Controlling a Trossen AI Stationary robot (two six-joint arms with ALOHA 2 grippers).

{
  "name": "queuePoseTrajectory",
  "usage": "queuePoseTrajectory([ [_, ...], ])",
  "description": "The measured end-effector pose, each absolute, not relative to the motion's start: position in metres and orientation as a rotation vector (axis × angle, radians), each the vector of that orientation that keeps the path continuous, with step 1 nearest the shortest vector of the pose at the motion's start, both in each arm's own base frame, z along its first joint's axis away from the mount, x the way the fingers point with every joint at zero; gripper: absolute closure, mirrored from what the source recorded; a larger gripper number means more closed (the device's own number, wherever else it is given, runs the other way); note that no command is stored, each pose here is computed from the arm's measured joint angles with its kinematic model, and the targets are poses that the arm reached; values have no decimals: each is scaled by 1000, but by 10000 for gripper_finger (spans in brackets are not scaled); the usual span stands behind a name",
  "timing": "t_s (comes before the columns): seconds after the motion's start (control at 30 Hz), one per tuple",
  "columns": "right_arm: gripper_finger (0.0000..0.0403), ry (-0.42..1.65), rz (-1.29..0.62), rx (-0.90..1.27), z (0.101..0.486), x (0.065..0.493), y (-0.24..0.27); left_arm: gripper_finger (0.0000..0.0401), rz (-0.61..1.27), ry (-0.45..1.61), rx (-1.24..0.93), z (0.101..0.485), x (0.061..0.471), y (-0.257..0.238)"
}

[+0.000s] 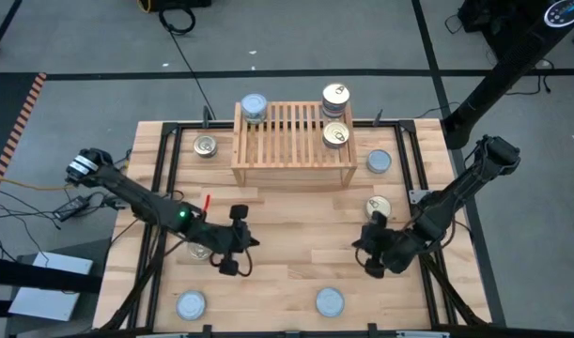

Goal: Stack canned seafood by type on shelf
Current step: Put the green tuna can on the shelf

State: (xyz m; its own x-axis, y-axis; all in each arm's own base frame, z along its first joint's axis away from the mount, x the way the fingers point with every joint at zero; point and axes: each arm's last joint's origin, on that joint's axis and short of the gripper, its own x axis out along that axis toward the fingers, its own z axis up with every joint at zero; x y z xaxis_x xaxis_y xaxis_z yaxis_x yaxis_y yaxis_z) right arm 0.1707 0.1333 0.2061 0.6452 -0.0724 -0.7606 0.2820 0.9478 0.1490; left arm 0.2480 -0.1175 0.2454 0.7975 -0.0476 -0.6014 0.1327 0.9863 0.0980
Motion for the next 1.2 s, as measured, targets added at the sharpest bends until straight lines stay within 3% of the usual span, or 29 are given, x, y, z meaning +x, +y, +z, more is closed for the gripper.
queuePoseTrajectory([
  [0.17,397,943,-472,290,197,156,114,400,-127,468,100,229,248,-121],
  [0.33,398,897,-818,345,196,149,86,400,-140,314,29,211,241,-117],
  [0.53,398,881,-1142,392,198,146,51,400,-127,223,-2,198,232,-112],
  [0.7,398,907,-1300,390,198,153,16,400,-126,211,13,197,231,-111],
  [0.9,401,1076,-1334,402,199,156,-28,400,-129,211,29,197,231,-111],
  [1.2,402,1150,-993,378,213,153,-66,400,-139,210,30,197,230,-114],
])
